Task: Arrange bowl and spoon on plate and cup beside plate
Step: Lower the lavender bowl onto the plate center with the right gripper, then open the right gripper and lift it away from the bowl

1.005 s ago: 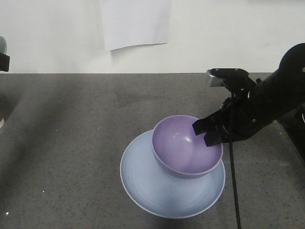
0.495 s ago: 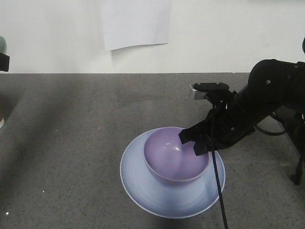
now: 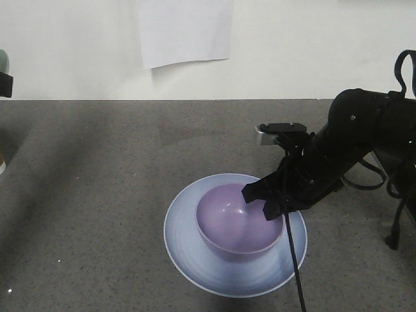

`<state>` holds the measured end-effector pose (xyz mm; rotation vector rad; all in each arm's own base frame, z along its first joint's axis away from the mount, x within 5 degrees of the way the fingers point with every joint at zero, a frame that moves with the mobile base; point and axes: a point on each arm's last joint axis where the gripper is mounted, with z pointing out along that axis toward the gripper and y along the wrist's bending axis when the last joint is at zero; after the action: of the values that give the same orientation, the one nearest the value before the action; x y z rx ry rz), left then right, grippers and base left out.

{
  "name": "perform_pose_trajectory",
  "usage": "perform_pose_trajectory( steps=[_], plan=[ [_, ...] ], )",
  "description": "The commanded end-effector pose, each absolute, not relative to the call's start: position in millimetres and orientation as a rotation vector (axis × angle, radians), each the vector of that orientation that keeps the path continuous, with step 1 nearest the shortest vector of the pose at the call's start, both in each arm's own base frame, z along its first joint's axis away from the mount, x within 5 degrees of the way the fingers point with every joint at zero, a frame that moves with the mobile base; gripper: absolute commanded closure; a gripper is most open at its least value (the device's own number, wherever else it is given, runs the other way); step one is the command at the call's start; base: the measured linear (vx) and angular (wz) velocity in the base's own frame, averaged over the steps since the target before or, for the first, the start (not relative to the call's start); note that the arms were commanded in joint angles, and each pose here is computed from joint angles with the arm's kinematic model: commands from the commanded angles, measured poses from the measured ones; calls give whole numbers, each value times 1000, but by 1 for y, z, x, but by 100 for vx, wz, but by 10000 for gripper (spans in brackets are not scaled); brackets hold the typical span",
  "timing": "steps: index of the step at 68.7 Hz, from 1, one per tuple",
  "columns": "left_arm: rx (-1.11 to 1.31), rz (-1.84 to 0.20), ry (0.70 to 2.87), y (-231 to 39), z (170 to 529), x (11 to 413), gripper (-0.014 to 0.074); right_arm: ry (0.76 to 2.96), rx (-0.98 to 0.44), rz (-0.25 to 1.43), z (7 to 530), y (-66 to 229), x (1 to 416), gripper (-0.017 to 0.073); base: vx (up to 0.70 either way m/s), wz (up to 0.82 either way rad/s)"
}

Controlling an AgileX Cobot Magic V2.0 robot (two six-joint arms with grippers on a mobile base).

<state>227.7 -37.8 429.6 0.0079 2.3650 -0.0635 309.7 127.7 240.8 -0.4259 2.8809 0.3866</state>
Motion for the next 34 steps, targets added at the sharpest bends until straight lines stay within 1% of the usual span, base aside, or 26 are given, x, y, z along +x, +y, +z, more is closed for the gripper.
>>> perform_pose_trajectory(
  steps=[1,8,15,21,34],
  plan=[
    [14,-81,2268,-38,445,224,600,2796,-425,413,262,129,310,525,0,0],
    [14,-81,2268,-38,445,224,600,2795,-425,412,262,129,310,489,0,0],
    [14,-81,2268,-38,445,224,600,2793,-423,411,262,128,311,428,0,0],
    [14,-81,2268,-38,445,224,600,2792,-423,411,262,128,311,367,0,0],
    [14,-81,2268,-38,445,224,600,2792,-418,412,263,128,311,195,0,0]
  ],
)
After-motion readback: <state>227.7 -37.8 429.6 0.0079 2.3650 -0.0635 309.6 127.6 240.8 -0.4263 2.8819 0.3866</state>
